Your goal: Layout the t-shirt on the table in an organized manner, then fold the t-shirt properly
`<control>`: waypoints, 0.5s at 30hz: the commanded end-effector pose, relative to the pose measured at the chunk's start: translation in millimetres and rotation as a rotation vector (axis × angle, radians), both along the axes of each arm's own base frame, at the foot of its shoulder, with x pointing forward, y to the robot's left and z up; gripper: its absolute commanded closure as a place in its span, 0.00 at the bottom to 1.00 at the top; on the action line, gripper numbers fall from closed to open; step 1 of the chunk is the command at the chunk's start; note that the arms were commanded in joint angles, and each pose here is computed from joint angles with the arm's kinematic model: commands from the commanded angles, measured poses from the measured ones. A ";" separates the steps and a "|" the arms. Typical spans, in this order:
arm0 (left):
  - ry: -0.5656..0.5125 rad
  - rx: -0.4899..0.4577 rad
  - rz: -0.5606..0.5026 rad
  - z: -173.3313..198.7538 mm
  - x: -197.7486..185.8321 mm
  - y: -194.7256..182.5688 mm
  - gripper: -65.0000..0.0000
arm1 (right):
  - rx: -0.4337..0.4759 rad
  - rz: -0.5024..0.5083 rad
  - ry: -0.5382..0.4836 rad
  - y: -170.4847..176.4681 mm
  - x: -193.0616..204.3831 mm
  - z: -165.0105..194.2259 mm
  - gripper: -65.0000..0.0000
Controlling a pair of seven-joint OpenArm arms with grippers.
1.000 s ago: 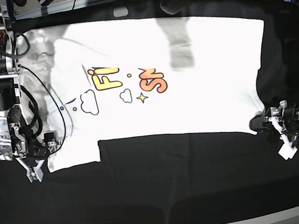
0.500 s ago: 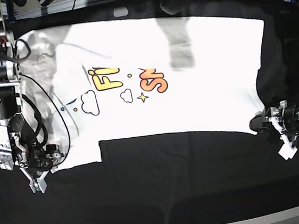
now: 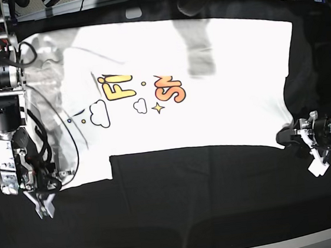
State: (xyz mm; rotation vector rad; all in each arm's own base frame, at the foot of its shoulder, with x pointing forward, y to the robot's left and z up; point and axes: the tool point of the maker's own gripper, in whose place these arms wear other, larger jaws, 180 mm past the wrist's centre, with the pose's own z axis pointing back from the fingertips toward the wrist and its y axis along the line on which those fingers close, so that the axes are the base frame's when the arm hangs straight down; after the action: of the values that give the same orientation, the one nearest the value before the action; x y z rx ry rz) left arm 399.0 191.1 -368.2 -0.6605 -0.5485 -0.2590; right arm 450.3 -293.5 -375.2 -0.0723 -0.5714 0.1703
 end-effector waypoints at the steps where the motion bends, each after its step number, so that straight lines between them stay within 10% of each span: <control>1: -0.068 -0.012 0.014 23.6 16.2 6.6 1.00 | -0.004 0.036 -0.072 0.5 17.5 28.3 1.00; 15: -0.108 -0.016 0.025 33.2 26.4 6.3 1.00 | -0.022 0.125 -0.181 20.4 24.5 50.4 1.00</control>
State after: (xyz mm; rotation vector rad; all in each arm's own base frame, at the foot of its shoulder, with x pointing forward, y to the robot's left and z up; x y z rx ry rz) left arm 406.7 191.2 -361.9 -0.6573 -0.5809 -0.2583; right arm 454.4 -268.5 -356.6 -0.0583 -0.6640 0.2982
